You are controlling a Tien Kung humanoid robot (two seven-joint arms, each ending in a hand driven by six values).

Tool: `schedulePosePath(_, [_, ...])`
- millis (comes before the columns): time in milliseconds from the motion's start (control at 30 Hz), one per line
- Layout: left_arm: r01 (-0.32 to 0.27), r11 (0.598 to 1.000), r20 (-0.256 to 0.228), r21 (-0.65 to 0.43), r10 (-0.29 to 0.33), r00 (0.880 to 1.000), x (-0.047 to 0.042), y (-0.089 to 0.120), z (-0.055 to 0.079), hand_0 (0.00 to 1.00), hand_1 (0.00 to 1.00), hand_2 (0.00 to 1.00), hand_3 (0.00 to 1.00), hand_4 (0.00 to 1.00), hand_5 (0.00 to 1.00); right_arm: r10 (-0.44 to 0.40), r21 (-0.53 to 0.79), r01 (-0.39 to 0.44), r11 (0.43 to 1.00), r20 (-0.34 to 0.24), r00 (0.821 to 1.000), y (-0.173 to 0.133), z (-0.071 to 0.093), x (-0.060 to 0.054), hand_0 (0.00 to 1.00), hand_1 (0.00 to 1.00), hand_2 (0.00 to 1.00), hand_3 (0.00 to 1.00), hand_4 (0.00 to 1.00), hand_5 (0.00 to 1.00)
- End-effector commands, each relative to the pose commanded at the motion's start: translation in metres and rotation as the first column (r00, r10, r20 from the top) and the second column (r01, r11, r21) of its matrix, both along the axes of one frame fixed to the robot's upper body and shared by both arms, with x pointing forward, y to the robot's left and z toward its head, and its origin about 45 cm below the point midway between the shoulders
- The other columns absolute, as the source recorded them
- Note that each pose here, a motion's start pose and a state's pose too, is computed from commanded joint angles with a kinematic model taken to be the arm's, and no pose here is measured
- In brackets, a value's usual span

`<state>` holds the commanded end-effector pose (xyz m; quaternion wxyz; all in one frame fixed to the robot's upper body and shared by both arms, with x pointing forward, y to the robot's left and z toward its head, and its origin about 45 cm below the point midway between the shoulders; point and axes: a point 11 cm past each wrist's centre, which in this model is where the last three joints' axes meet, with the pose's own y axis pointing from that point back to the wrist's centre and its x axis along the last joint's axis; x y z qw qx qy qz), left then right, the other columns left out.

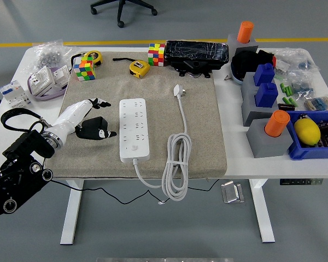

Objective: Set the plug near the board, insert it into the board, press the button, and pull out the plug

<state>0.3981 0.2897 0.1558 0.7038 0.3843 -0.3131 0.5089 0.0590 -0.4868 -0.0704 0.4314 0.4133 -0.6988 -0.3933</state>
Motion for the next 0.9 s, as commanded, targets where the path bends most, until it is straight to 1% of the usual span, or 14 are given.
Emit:
schedulePosePath(33, [-0.002, 1.0, -0.001, 0.001, 0.002, 1.0, 0.0002, 0.001, 0.0, 0.791, 0.757, 0.762, 0.754, 0.998, 0.26, 0.0, 0.0, 0.0, 1.0, 0.0, 1.0, 0.0, 0.0, 0.0, 0.587, 0.666, 0.64, 0.566, 0.977, 0.58])
schedulePosePath(67, [-0.003, 1.0, -0.002, 0.002, 0.003, 1.0, 0.0004, 0.002, -0.001, 0.76, 0.724, 0.738, 0.662, 0.863, 0.173, 0.0, 0.0, 0.0, 1.0, 0.001, 1.0, 0.0, 0.0, 0.0, 0.587, 0.666, 0.64, 0.566, 0.977, 0.58])
schedulePosePath(267, [-0.026, 0.999, -0.023, 0.018, 0.027, 0.999, 0.0022, 0.012, -0.006, 0.76, 0.724, 0.738, 0.662, 0.863, 0.173, 0.003, 0.002, -0.003, 1.0, 0.001, 1.0, 0.001, 0.0, 0.001, 0.587, 0.666, 0.64, 0.566, 0.977, 0.58])
schedulePosePath(300, [-0.028, 0.999, -0.026, 0.021, 0.029, 0.999, 0.0024, 0.013, -0.007, 0.737, 0.706, 0.659, 0.606, 0.8, 0.165, 0.004, 0.002, -0.004, 1.0, 0.001, 1.0, 0.001, 0.0, 0.001, 0.588, 0.666, 0.64, 0.566, 0.977, 0.581])
schedulePosePath(367, [-0.032, 0.999, -0.033, 0.028, 0.033, 0.999, 0.0028, 0.015, -0.009, 0.737, 0.706, 0.659, 0.606, 0.8, 0.165, 0.002, 0.002, -0.002, 1.0, 0.003, 1.0, 0.001, 0.0, 0.001, 0.588, 0.666, 0.64, 0.566, 0.977, 0.581])
schedulePosePath(467, [-0.037, 0.999, -0.039, 0.03, 0.038, 0.999, 0.0041, 0.016, -0.012, 0.737, 0.706, 0.659, 0.606, 0.8, 0.165, 0.002, 0.002, -0.002, 1.0, 0.004, 1.0, 0.001, 0.0, 0.002, 0.588, 0.666, 0.64, 0.566, 0.977, 0.581])
schedulePosePath(500, [-0.037, 0.999, -0.037, 0.027, 0.038, 0.999, 0.0048, 0.016, -0.012, 0.706, 0.66, 0.633, 0.594, 0.756, 0.139, 0.002, 0.002, -0.002, 1.0, 0.005, 1.0, 0.001, 0.0, 0.002, 0.587, 0.667, 0.64, 0.566, 0.977, 0.581])
schedulePosePath(667, [-0.047, 0.999, -0.039, 0.023, 0.048, 0.998, 0.0085, 0.015, -0.013, 0.706, 0.66, 0.633, 0.594, 0.756, 0.139, 0.005, 0.002, -0.005, 1.0, 0.008, 1.0, 0.001, 0.0, 0.004, 0.587, 0.667, 0.64, 0.566, 0.977, 0.581])
schedulePosePath(700, [-0.047, 0.999, -0.042, 0.024, 0.048, 0.998, 0.009, 0.015, -0.014, 0.685, 0.606, 0.608, 0.578, 0.722, 0.115, 0.006, 0.002, -0.006, 1.0, 0.008, 1.0, 0.001, 0.0, 0.004, 0.587, 0.668, 0.64, 0.566, 0.977, 0.58])
schedulePosePath(867, [-0.049, 0.998, -0.076, 0.033, 0.051, 0.996, 0.0108, 0.014, -0.018, 0.685, 0.606, 0.608, 0.578, 0.722, 0.115, 0.006, 0.001, -0.006, 1.0, 0.009, 1.0, 0.001, 0.001, 0.004, 0.587, 0.668, 0.64, 0.566, 0.977, 0.58])
schedulePosePath(900, [-0.049, 0.998, -0.082, 0.034, 0.051, 0.995, 0.0108, 0.014, -0.018, 0.554, 0.533, 0.578, 0.566, 0.691, 0.068, 0.006, 0.001, -0.006, 1.0, 0.009, 1.0, 0.001, 0.001, 0.004, 0.587, 0.667, 0.639, 0.566, 0.977, 0.58])
